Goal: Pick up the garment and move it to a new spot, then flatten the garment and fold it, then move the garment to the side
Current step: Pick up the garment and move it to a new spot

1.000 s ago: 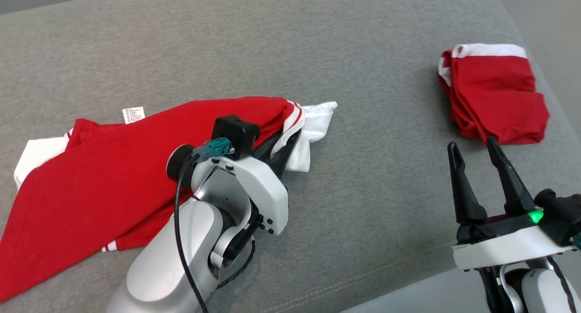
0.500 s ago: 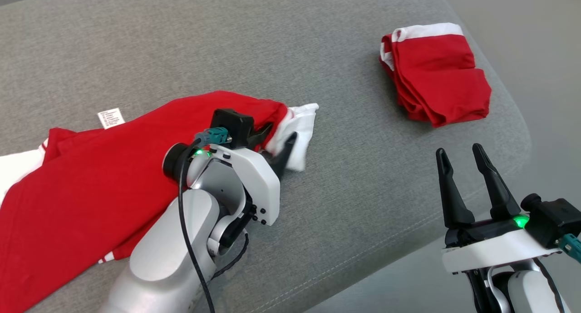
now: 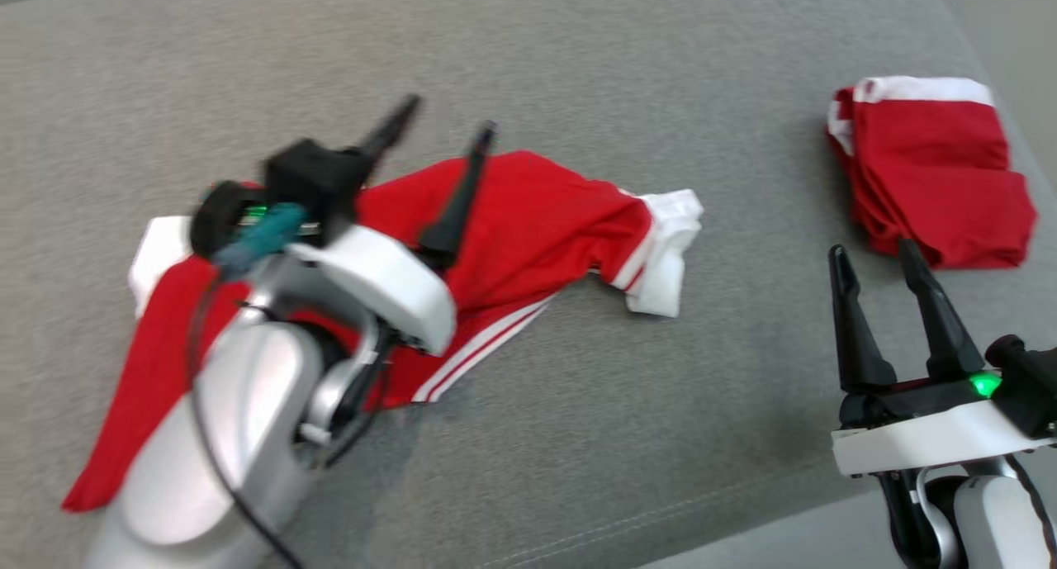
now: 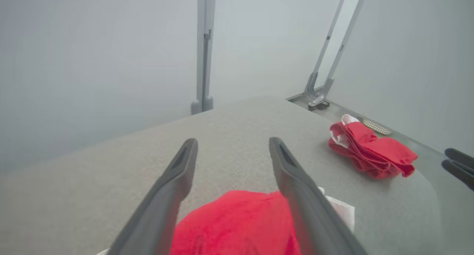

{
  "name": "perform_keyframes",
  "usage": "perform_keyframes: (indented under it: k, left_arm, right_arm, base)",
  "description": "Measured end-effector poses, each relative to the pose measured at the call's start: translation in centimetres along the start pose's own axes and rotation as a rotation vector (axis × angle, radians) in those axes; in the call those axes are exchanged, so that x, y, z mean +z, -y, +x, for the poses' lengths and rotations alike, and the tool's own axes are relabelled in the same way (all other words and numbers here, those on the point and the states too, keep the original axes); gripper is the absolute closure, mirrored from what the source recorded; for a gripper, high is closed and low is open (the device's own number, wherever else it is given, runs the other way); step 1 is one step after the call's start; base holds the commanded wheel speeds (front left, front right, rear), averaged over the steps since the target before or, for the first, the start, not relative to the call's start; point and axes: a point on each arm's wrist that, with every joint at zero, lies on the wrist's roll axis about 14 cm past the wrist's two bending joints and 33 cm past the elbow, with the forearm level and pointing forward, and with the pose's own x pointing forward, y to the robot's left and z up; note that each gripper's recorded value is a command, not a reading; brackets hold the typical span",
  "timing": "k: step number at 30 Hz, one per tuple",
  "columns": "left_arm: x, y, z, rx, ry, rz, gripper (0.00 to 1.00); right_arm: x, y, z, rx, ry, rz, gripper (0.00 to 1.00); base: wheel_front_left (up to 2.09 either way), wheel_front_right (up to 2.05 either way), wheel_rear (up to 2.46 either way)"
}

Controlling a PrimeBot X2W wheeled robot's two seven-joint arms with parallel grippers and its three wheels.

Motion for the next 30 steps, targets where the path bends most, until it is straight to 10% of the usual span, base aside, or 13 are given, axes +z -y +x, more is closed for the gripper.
perform_keyframes:
  k: [12, 30]
  left_arm:
    - [7.3, -15.3, -16.5, 0.638, 0.235, 0.123, 0.00]
    - [3.4, -17.1, -31.2, 0.874, 0.274, 0.028, 0.00]
  right_arm:
    - [0.8, -4.8, 2.9, 0.165, 0.033, -0.009, 0.00]
    - [1.9, -7.0, 0.0, 0.237, 0.027, -0.007, 0.00]
  base:
    - [0.00, 0.00, 0.00]
    - [0.00, 0.00, 0.00]
